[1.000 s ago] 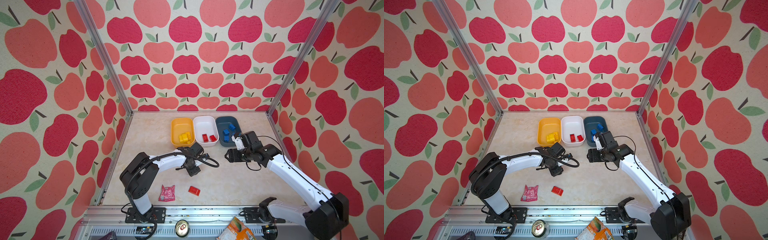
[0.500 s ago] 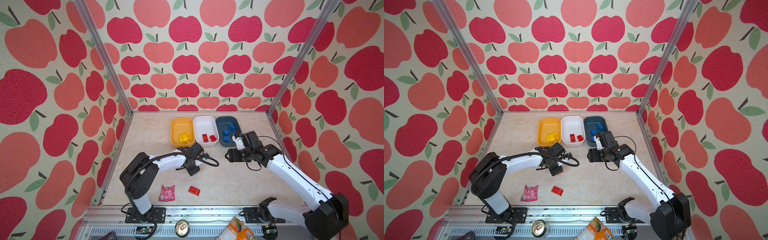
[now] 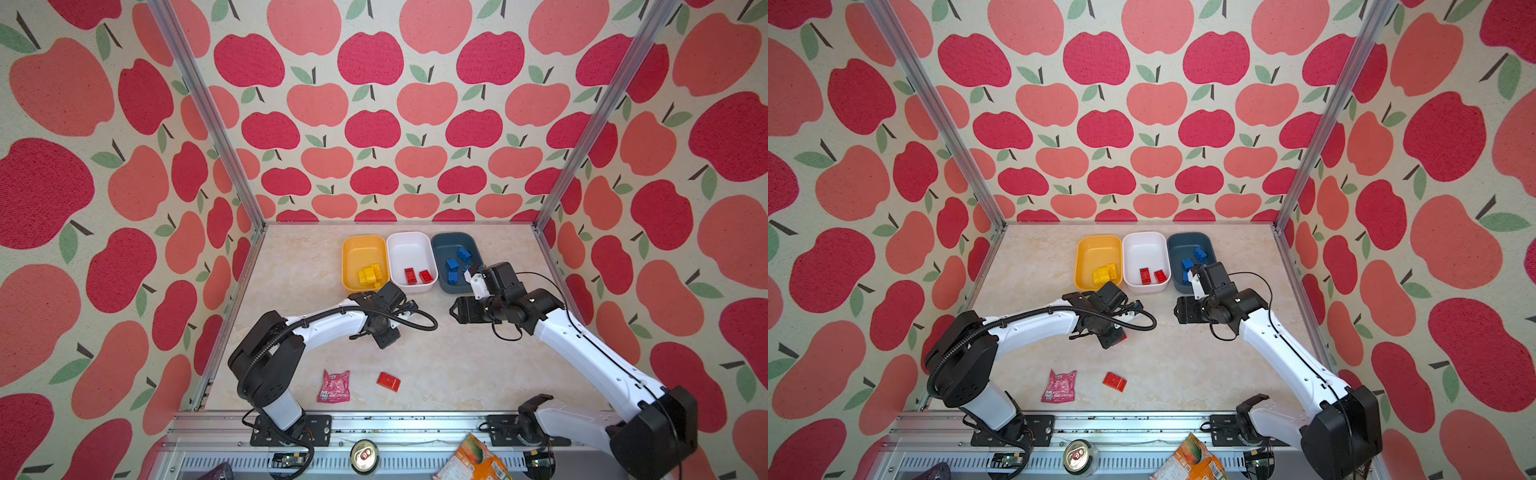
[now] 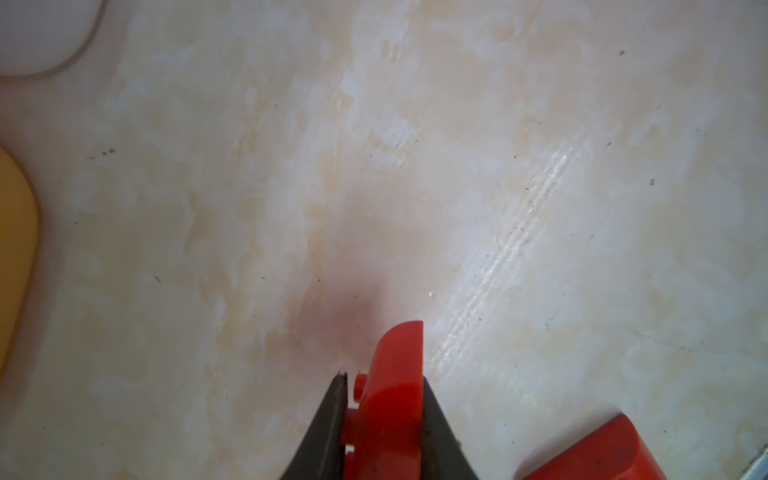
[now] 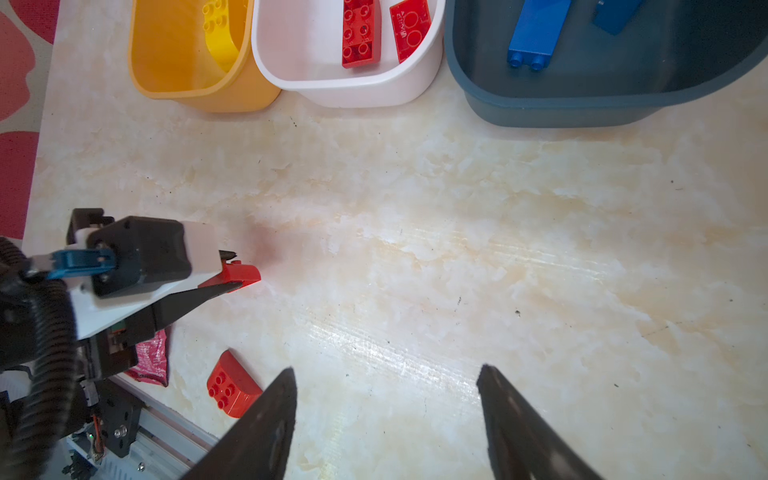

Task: Sort the legos into containers by color
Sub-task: 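Close the left gripper on the red sloped brick and lift it, then carry the red sloped brick into the white bin and open the left gripper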

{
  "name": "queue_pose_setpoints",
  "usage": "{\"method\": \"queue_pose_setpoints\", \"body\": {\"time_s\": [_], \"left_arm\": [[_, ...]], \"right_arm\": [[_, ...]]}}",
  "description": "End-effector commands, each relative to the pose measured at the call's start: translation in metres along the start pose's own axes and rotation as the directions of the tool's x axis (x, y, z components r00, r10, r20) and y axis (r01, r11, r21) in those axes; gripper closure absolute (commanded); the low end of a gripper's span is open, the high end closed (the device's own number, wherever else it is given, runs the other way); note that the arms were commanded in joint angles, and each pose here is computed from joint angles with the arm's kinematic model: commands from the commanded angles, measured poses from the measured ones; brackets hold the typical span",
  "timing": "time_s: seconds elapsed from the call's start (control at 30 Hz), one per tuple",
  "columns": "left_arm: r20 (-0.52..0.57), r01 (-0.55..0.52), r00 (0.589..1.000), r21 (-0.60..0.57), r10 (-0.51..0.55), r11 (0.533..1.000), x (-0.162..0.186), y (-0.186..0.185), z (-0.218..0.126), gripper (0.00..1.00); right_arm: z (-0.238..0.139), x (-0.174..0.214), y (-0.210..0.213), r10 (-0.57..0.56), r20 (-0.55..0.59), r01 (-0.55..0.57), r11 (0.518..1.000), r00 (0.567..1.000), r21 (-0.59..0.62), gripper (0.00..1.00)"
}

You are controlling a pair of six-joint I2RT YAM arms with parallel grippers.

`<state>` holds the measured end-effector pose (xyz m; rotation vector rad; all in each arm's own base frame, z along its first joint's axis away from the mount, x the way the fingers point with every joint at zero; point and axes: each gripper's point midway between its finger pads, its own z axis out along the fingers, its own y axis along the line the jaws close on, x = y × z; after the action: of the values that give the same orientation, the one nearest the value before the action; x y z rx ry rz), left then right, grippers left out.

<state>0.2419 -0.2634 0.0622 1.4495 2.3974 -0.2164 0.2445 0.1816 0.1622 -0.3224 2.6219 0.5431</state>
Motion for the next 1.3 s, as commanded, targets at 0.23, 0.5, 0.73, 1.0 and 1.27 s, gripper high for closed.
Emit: {"method": "queue_pose_setpoints", "body": {"time_s": [0.23,0.5,0.73,1.0,1.27], "left_arm": [[0.162,-0.007,0.986,-0.135,0.029,0.991,-0.061,0.04,-0.05,0.83],[0.246,-0.024,0.966,-0.203,0.074,0.979,-0.121,0.084,-0.063,0.83],[0.265,-0.024,0.96,-0.244,0.091,0.97,-0.16,0.134,-0.048,0.83],[0.287,-0.001,0.955,-0.262,0.079,0.965,-0.19,0.183,-0.018,0.83],[0.265,0.009,0.962,-0.279,0.068,0.96,-0.197,0.214,0.021,0.82]], "right_arm": [[-0.003,0.006,-0.003,0.038,0.009,-0.038,0.999,0.999,-0.008,0.28],[-0.003,0.008,-0.002,0.055,0.016,-0.054,0.998,0.998,-0.017,0.28],[-0.004,0.008,-0.002,0.064,0.022,-0.063,0.998,0.998,-0.019,0.29],[-0.006,0.008,-0.001,0.083,0.023,-0.082,0.996,0.996,-0.024,0.28],[-0.005,0.007,0.0,0.088,0.021,-0.088,0.996,0.996,-0.026,0.29]]}}
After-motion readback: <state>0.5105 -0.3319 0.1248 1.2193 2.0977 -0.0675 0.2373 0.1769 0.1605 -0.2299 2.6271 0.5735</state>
